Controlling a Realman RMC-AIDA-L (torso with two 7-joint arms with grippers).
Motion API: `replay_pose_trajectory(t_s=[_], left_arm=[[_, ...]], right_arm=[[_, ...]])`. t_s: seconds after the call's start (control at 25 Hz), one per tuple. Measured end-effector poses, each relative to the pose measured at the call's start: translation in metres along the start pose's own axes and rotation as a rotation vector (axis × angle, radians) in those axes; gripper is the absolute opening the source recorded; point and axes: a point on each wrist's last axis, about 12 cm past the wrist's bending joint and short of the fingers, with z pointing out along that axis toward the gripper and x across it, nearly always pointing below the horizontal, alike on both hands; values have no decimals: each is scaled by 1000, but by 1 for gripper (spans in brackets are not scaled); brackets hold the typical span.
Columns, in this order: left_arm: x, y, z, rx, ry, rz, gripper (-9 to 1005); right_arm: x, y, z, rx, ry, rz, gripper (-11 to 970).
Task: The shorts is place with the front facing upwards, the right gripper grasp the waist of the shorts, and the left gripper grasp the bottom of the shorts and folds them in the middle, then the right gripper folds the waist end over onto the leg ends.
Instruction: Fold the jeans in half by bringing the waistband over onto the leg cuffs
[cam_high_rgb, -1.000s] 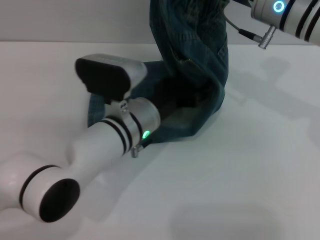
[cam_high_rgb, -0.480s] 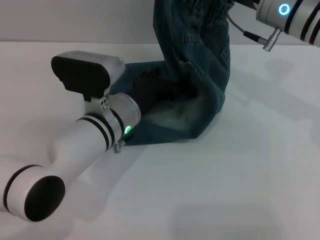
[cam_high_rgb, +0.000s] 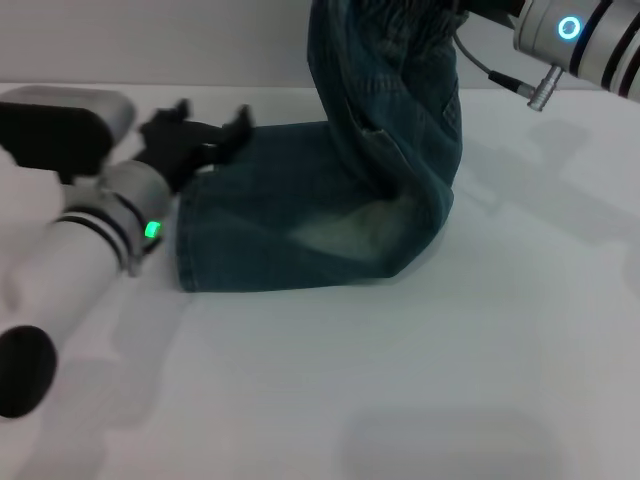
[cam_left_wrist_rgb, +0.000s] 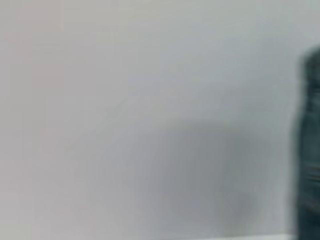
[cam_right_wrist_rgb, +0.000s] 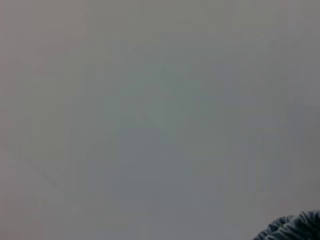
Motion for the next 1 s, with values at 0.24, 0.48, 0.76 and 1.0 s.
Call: replay_pose_trajectory(t_s=[0.24, 0.48, 0.76, 1.0], left_arm=[[6, 48, -8, -173, -50, -7, 809], [10, 60, -20, -225, -82, -31, 809], [17, 72, -29, -277, -91, -40, 809], [22, 92, -42, -359, -103, -72, 809]], right_arm=[[4, -3, -1, 10, 10, 3, 51], [8, -8, -4, 22, 16, 8, 51], [11, -10, -3, 28, 25, 17, 51], [13, -8, 2, 25, 40, 13, 51]])
